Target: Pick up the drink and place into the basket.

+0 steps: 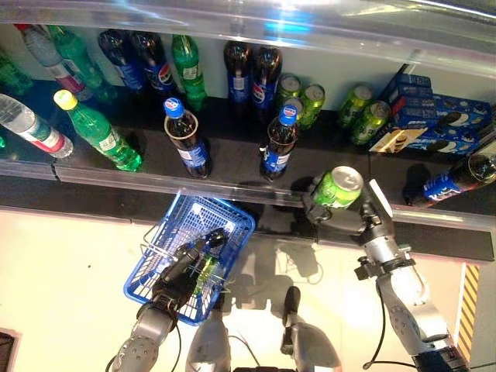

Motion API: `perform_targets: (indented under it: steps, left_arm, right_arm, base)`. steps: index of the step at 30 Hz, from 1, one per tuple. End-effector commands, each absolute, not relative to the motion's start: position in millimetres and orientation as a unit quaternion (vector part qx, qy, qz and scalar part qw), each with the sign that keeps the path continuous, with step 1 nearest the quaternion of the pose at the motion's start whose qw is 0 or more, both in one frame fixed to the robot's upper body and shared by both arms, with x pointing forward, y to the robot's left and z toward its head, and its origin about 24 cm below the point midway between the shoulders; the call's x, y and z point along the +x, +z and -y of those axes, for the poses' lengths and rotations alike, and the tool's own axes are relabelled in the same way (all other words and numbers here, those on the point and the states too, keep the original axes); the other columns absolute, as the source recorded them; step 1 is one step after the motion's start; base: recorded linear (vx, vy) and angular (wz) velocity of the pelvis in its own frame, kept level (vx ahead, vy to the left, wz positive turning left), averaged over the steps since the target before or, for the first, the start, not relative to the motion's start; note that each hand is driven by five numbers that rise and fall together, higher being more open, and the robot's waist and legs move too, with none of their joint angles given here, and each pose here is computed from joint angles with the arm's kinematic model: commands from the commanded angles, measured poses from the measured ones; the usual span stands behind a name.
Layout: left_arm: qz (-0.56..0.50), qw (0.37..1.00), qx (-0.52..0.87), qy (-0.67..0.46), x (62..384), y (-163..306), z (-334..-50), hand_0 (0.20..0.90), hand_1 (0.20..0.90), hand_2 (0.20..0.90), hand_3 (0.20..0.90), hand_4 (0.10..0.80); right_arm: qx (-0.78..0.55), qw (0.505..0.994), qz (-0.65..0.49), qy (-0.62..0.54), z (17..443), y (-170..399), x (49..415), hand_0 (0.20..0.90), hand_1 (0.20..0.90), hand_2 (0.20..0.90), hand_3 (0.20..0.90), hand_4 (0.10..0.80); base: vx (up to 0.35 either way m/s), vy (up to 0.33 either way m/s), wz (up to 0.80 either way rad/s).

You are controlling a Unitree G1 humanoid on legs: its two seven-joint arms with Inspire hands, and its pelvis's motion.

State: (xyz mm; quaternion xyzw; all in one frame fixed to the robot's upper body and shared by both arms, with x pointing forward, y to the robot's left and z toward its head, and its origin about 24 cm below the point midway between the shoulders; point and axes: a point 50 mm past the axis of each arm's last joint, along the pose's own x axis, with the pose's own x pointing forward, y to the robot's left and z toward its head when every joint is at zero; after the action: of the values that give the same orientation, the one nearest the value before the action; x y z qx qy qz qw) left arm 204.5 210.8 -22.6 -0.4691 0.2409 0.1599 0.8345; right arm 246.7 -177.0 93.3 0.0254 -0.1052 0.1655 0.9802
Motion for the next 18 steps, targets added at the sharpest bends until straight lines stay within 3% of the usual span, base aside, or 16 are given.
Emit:
perform_targets:
  steps: [1, 18]
  left_arm:
    - [-0.12, 0.889, -0.439, 0.051, 214.1, 40.2, -212.0, 0.3, 0.3, 0.3, 0.2, 0.1]
    - [-0.16, 0.88, -0.432, -0.117, 214.4, 59.0, -163.6, 0.3, 0.3, 0.3, 0.2, 0.1]
  right_arm:
    - [0.059, 0.951, 0.136, 0.271, 144.6, 100.0, 224.5, 0.3, 0.3, 0.3, 0.2, 0.1]
    - [0.057, 0.933, 0.098, 0.342, 76.8, 81.0, 230.6, 0.3, 0.3, 0.3, 0.2, 0.1]
  base:
    - [0.034, 0.061, 0.13]
    - [0.011, 0.053, 0.17]
